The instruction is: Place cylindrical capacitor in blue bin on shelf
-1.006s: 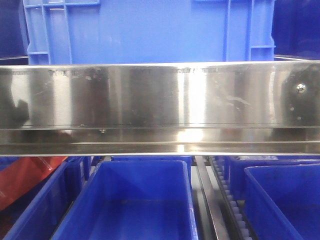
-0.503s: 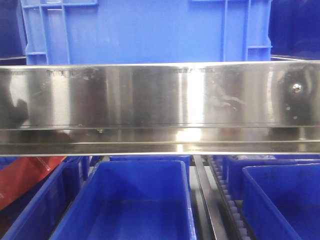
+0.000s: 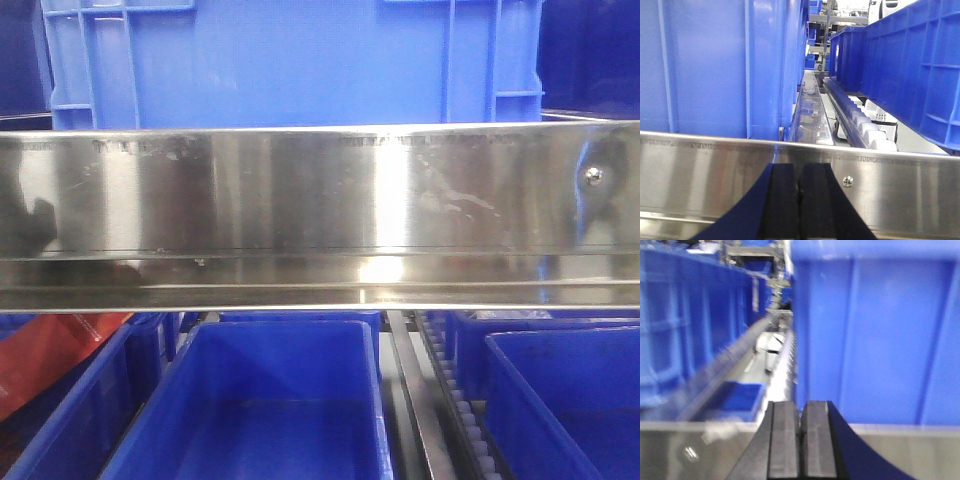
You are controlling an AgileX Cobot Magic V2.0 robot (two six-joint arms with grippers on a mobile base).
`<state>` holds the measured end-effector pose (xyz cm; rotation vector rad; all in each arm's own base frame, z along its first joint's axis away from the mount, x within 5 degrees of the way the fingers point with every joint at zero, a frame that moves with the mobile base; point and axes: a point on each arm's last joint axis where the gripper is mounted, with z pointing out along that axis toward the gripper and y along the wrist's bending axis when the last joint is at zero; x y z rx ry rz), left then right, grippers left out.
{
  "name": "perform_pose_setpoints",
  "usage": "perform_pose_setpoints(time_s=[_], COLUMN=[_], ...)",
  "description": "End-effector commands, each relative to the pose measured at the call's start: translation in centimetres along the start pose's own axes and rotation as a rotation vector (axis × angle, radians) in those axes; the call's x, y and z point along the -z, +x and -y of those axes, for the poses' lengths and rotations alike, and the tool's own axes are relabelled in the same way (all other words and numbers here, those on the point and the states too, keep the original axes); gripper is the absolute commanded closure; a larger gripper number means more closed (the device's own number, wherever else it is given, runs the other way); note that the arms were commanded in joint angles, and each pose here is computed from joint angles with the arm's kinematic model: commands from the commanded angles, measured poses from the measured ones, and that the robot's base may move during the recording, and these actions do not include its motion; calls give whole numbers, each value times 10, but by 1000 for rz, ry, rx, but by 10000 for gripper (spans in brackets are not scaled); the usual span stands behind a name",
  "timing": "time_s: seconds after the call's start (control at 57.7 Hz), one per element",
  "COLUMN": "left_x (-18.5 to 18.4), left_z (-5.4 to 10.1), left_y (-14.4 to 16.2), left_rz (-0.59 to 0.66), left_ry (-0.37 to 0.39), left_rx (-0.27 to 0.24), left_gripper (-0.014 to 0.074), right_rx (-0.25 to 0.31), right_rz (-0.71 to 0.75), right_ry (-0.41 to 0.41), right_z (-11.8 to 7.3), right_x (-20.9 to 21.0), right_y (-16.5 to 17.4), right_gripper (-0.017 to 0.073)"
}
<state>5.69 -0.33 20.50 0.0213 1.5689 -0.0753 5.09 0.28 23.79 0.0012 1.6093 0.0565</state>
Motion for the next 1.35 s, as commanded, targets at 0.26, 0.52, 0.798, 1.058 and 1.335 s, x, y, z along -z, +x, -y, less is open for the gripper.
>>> perform_pose_setpoints(time_s=[0.26, 0.52, 0.798, 1.058, 1.335], left_x=[1, 1, 1, 1, 1], left_z=[0, 0, 0, 0, 0], left_y=[-3, -3, -3, -3, -3], left_rz=[23, 23, 23, 23, 23], left_ry=[0, 0, 0, 0, 0], left_rx=[8, 8, 8, 8, 8], left_gripper=[704, 704, 704, 704, 704], right_rx=[-6, 8, 8, 8, 8], right_rz=[14, 25, 30, 30, 30], right_ry=[49, 52, 52, 52, 52], right_z=[5, 5, 5, 5, 5], right_x=[-7, -7, -7, -7, -7], right_y=[35, 34, 33, 33, 33], right_gripper=[721, 721, 721, 721, 721])
